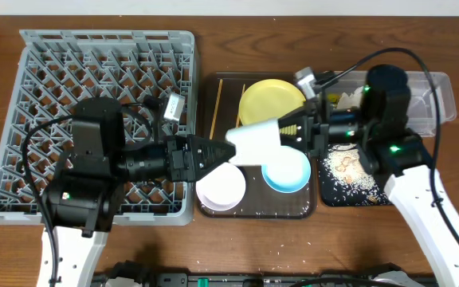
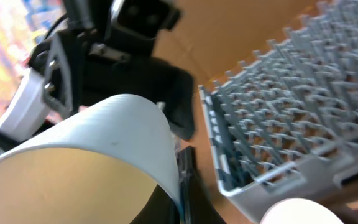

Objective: Sort waste into correct bins and load items into the dishwasher
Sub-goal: 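Lift the white cup out of the pink bowl with the right gripper, then hand the white cup from the right gripper to the left gripper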

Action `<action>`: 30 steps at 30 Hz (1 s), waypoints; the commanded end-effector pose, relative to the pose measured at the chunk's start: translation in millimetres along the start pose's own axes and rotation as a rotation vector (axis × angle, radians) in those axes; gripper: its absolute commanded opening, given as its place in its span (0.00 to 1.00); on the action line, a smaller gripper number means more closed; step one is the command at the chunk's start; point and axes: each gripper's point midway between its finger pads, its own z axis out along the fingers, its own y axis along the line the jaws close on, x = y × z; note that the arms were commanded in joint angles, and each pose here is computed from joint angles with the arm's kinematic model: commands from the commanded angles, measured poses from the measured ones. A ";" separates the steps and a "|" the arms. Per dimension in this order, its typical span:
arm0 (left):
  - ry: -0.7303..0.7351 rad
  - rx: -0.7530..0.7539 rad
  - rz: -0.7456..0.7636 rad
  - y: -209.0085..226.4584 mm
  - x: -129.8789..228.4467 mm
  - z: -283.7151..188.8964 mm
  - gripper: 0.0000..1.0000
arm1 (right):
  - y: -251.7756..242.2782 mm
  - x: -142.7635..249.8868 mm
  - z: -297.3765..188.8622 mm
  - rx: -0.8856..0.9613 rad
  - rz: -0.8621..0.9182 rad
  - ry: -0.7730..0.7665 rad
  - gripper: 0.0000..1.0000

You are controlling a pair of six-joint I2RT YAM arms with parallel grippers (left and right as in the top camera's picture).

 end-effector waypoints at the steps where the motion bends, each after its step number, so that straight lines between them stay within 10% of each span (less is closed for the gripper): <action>1: 0.036 0.077 0.015 -15.5 2.8 -1.5 0.98 | 16.2 4.4 15.2 -0.051 -0.026 0.036 0.01; 21: 0.127 0.208 0.045 -40.3 19.1 -1.8 0.75 | 8.5 -4.7 46.0 0.060 -0.057 -0.015 0.01; 24: 0.088 0.148 0.043 -30.4 12.3 0.8 0.67 | 7.1 -6.2 43.8 0.066 -0.057 -0.021 0.48; 30: -0.032 -0.197 -0.005 31.4 4.5 -2.7 0.65 | -33.3 -21.7 -13.9 0.295 0.076 -0.144 0.62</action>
